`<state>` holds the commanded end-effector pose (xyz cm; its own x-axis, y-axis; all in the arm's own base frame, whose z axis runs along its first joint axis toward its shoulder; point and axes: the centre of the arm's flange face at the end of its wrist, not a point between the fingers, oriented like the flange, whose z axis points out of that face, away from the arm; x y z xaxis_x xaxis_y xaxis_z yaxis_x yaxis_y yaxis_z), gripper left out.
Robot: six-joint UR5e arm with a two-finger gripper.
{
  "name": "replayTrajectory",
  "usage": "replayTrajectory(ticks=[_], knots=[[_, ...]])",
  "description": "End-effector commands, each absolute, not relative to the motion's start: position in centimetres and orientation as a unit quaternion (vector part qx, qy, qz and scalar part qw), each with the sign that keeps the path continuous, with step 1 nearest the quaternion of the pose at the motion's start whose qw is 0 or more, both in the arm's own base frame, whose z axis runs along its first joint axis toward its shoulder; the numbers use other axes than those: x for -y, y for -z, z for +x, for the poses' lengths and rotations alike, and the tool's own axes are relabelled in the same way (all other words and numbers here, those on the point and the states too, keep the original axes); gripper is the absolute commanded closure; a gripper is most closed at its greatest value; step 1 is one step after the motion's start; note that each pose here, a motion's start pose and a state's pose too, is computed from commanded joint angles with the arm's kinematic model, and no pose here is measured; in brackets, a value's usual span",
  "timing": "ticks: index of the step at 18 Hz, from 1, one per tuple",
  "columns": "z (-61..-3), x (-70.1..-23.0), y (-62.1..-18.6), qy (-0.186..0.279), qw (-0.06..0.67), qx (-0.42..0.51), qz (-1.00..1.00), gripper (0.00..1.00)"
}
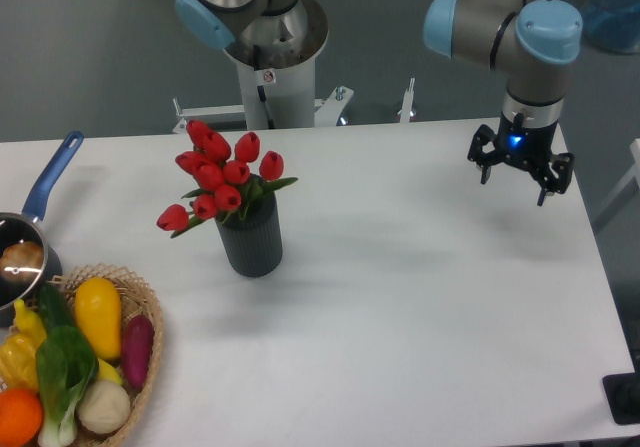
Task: Pick up the flowers from the vase
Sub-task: 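Move the open gripper toward the red tulips in the black vase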
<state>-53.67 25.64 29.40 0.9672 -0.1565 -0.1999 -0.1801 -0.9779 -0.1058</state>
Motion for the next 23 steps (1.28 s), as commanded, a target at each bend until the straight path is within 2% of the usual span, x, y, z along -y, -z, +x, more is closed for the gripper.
replayTrajectory(ticks=[6, 11, 14, 17, 23], knots=[[-53.3, -25.5, -29.5, -0.095, 0.058, -0.078, -0.991, 0.00], [-48.7, -22.1, -26.8, -0.059, 0.056, -0.057, -0.995, 0.00], [-46.3, -22.1, -26.9, -0.052, 0.054, -0.057, -0.996, 0.00], [-44.7, -22.1, -28.8, -0.059, 0.058, -0.044, -0.996, 0.00], [-41.6, -22.6, -31.5, -0.027, 0.109, -0.034, -0.993, 0.00]])
